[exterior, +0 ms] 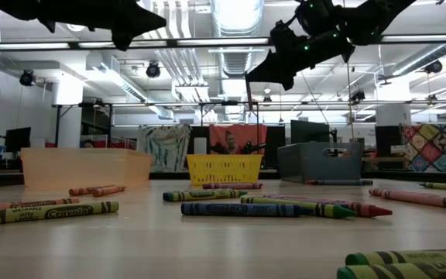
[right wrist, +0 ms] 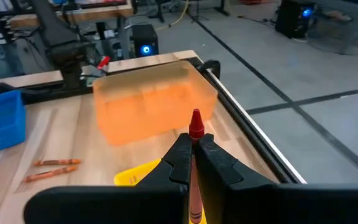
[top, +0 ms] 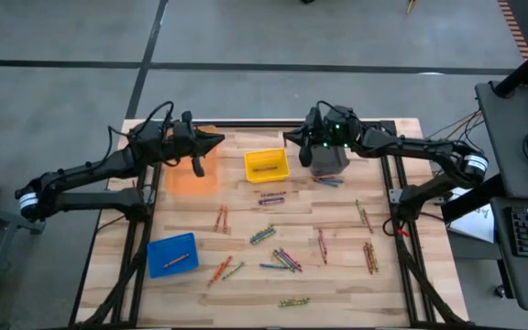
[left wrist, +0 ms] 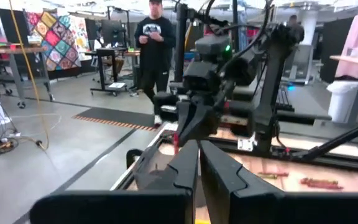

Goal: Sort crayons
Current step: Put the red crayon into the yellow bin, then put the green crayon into the black bin

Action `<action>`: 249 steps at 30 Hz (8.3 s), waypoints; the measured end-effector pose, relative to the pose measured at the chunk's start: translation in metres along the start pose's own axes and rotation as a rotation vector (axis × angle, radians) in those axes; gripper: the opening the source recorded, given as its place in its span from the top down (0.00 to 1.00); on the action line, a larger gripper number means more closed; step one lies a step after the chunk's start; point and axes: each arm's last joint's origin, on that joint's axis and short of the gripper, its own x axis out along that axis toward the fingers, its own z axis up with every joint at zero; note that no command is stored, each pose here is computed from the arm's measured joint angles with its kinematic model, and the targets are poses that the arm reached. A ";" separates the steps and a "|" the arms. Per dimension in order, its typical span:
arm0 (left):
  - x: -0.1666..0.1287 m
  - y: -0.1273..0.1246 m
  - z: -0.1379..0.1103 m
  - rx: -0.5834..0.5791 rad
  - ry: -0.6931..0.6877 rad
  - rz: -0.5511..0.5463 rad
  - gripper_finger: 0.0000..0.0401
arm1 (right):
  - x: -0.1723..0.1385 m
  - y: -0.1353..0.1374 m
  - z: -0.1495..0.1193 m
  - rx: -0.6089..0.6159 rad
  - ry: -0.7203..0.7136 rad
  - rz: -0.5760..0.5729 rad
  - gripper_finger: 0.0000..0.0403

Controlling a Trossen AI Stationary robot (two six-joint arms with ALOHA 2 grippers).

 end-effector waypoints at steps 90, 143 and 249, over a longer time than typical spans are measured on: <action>0.052 0.132 0.008 0.238 0.229 0.100 1.00 | 0.055 -0.087 -0.016 0.224 0.204 0.517 0.98; 0.056 0.135 0.006 0.116 0.195 0.118 1.00 | 0.099 -0.047 -0.034 -0.114 0.428 0.288 0.85; 0.105 -0.004 0.006 0.032 0.140 -0.366 1.00 | -0.047 0.084 -0.158 0.565 1.452 -0.578 0.96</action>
